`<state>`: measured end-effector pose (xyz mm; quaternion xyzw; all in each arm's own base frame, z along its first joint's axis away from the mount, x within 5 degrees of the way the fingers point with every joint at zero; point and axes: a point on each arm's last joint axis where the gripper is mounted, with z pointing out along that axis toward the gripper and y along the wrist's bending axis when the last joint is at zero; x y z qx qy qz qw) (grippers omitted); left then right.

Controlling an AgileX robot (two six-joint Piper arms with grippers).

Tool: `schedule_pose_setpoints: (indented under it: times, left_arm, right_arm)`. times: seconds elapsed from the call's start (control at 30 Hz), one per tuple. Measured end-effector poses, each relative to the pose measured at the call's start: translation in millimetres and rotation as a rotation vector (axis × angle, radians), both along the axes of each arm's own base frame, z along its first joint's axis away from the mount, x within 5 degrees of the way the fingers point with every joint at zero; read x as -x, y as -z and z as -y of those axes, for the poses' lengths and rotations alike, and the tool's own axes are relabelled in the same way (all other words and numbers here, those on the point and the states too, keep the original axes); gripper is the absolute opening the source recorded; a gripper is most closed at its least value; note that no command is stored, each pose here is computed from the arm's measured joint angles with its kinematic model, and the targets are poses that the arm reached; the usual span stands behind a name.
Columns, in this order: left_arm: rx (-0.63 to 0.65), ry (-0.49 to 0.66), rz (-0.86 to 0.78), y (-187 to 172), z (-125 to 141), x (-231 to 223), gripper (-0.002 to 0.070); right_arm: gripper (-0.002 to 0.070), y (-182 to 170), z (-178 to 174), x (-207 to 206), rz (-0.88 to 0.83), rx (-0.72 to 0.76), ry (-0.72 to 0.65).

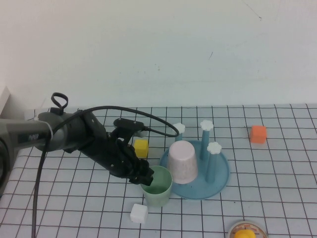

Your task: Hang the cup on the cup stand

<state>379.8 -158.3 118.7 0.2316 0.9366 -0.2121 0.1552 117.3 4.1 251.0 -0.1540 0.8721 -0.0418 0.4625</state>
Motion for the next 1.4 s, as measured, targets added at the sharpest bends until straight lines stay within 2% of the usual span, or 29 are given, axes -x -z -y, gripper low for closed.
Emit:
schedule_pose_setpoints:
  times: [0.07,0.17,0.23,0.33,0.47,0.53,0.57,0.67,0.73,0.8,0.87,0.97,1.07,1.17,1.23,1.27,1.4]
  left_arm:
    - [0.009,-0.006,0.0,1,1,0,0.03]
    - [0.014,-0.006,0.001,0,1,-1,0.0131]
    - [0.013,0.0,0.006,1,1,-1,0.0055]
    - [0.011,0.003,-0.001,3,1,0,0.0017]
    - [0.012,0.012,-0.02,7,2,1,0.0008]
    - [0.013,0.016,-0.026,7,2,1,0.0029]
    - [0.014,0.021,-0.028,7,2,2,0.0062]
    - [0.016,0.031,-0.039,7,3,3,0.0229]
    - [0.017,0.041,-0.044,7,3,4,0.0366]
    - [0.022,0.053,-0.06,7,5,6,0.0442]
    - [0.025,0.067,-0.072,7,7,8,0.0464]
    - [0.025,0.088,-0.076,7,14,12,0.0447]
    - [0.025,0.104,-0.077,7,20,15,0.0383]
    - [0.016,0.113,-0.071,7,21,15,0.0234]
    - [-0.011,0.137,-0.061,8,19,15,0.0106]
    - [-0.025,0.151,-0.058,8,18,15,0.007]
    - [-0.079,0.237,-0.095,11,14,22,0.0015]
  right_arm:
    - [-0.0001,0,0,0,0.0,0.0,0.0]
    - [-0.0001,0,0,0,0.001,-0.002,0.0]
    - [-0.0001,0,0,0,0.001,-0.003,0.001]
    - [-0.0001,0,0,0,0.003,-0.007,0.002]
    - [-0.0001,0,-1,0,0.003,-0.015,0.003]
    - [-0.0001,0,-1,0,0.003,-0.016,0.003]
    - [-0.0001,0,-1,0,0.003,-0.016,0.003]
    - [-0.0001,0,-1,0,0.004,-0.019,0.004]
    - [-0.0001,0,-1,0,0.0,-0.027,0.004]
    - [-0.0001,0,-1,0,0.001,-0.029,0.004]
    - [-0.0001,0,-1,0,-0.001,-0.029,0.003]
    - [-0.0001,0,-1,0,-0.001,-0.029,0.003]
    - [-0.0001,0,-1,0,-0.001,-0.029,0.003]
    - [-0.0001,0,-1,0,-0.001,-0.03,0.004]
    - [-0.0001,0,-1,0,-0.001,-0.03,0.004]
    - [-0.0001,0,-1,0,-0.001,-0.03,0.004]
    - [-0.0001,0,-1,0,-0.003,-0.033,0.004]
